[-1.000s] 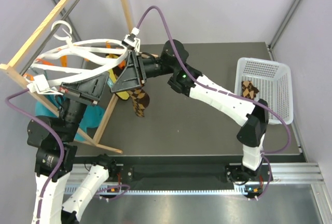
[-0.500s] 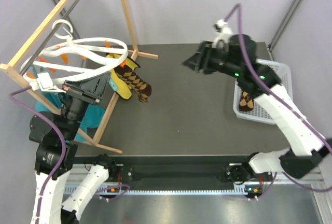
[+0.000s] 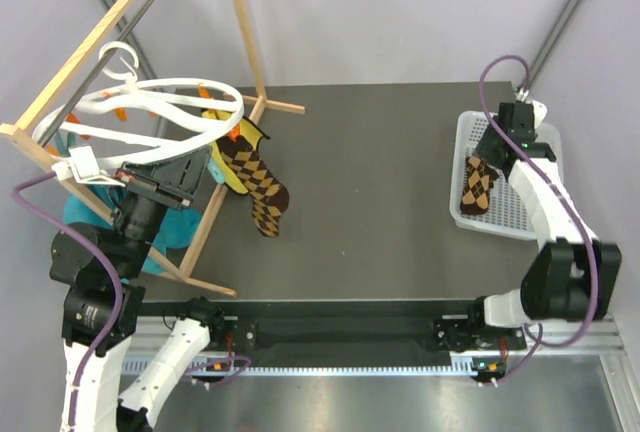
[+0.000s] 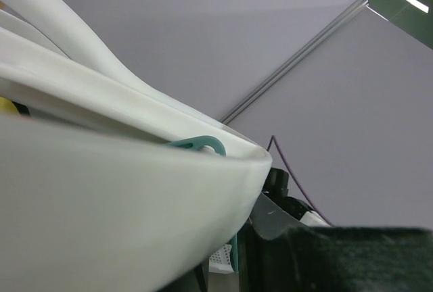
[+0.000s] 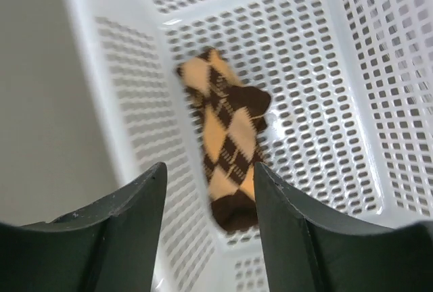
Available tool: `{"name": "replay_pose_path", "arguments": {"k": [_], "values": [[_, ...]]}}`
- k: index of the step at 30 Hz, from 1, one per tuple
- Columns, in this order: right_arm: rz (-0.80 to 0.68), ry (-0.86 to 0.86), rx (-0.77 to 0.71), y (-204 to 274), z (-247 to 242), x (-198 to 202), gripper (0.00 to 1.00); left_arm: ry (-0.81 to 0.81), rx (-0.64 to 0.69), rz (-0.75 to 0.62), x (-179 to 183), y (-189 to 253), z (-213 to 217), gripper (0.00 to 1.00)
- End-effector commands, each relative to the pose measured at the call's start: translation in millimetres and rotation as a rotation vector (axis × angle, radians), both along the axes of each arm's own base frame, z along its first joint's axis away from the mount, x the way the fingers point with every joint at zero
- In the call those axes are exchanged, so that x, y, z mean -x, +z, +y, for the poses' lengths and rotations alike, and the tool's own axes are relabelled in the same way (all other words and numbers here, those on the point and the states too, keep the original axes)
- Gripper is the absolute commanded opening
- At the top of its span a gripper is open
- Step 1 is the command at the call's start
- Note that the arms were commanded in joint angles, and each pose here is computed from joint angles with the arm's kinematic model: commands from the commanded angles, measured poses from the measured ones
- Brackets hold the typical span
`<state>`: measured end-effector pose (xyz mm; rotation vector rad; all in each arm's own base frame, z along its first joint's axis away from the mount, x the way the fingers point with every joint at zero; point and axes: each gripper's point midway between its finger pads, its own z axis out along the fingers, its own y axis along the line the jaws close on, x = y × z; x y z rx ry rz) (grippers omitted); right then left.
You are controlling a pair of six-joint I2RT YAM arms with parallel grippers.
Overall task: Clip the socks to the hanger
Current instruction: Open the clamp at the hanger, then adjust the sock in the bin.
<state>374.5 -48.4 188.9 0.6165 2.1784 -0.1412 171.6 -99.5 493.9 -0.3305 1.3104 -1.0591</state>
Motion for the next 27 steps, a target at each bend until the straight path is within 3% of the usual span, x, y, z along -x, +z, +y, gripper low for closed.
{"name": "replay_pose_path", "arguments": {"k": [1, 8, 13, 21, 27], "values": [[0.013, -0.048, 0.077, -18.1, -29.5, -26.0, 0.56, -0.031, -0.020, 0.050, -2.4, -10.1, -6.4, 0.00], [0.160, -0.052, 0.093, -80.0, -37.0, -56.6, 0.59, -0.006, -0.041, 0.038, -1.2, -7.4, -2.2, 0.00], [0.235, -0.086, 0.139, -105.2, -49.1, -66.9, 0.51, -0.005, -0.043, 0.047, -4.1, -9.1, -2.8, 0.00], [0.224, -0.126, 0.203, -83.9, -66.7, -71.6, 0.00, -0.026, -0.036, 0.061, -7.4, -12.9, -7.2, 0.00], [-0.032, -0.060, 0.027, -3.9, -47.7, -72.4, 0.00, -0.037, -0.032, 0.057, -6.2, -10.4, -8.9, 0.00]]}}
